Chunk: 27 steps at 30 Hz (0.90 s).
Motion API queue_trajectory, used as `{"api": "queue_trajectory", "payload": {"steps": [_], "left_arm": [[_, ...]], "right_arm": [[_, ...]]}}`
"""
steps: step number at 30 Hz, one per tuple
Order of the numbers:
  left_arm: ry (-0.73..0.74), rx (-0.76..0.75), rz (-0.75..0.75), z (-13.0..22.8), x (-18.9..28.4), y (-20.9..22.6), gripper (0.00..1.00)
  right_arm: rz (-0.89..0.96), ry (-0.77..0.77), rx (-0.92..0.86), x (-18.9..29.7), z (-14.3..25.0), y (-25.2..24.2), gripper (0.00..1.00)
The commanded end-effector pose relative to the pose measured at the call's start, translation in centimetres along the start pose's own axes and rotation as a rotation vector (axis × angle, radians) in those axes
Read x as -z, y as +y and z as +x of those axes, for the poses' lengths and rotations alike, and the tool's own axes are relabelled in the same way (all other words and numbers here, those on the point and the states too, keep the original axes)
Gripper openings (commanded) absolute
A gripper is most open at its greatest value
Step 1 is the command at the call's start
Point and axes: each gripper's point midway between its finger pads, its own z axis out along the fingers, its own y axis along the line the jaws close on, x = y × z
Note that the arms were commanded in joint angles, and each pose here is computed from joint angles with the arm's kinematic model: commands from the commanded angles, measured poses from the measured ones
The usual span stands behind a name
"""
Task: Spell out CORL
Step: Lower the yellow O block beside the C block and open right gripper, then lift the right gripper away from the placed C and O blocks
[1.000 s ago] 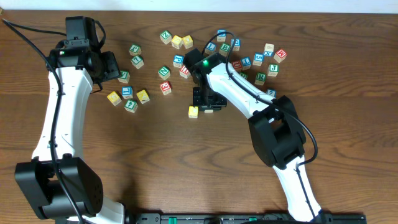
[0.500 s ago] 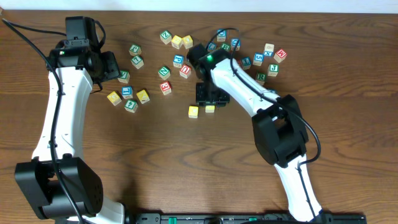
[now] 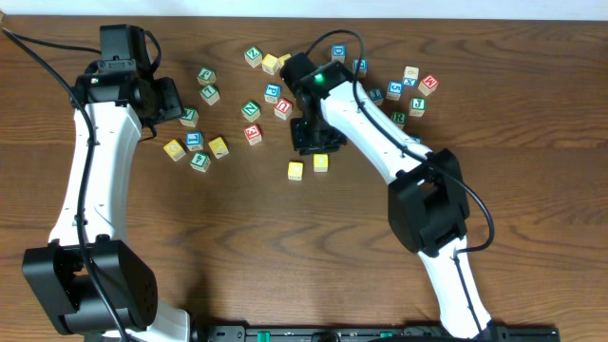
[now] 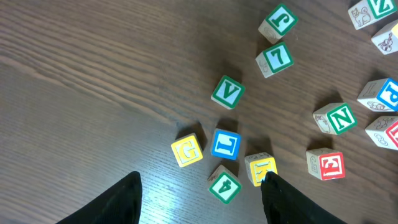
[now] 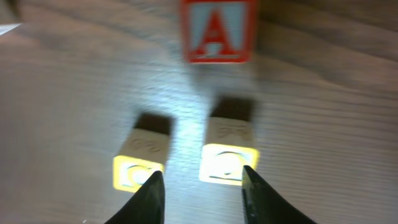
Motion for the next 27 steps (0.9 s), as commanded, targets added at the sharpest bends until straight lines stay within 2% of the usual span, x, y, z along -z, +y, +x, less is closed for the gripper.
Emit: {"api": "queue_trajectory", "payload": {"steps": [1,3,5,14,27], "left_arm": [[-0.038,0.01,-0.003,-0.7,1.1,0.2,0.61],[-0.043,0.012,-0.011,-0.8,1.1,0.4,0.61],[-0.048,0.016,-0.026,-1.0,1.1,0.8,0.61],[-0.049,0.037,-0.044,-1.2,1.0,1.9,0.61],[-0.042,0.036,-0.045,-1.0,1.0,1.9,0.61]], "right_arm": [[-0.053,0.003,0.113,0.4,0.9,3.0,0.2],[-0.055,0.002,0.149,0.1,1.4,3.8,0.07],[-0.056,0.001,0.17,-0.2,1.8,4.6,0.01],[-0.054,-0.003,0.242,-1.8,3.1,6.7,0.04],[0.027,0.005,0.236,-4.7,3.6,4.6,0.07]]}}
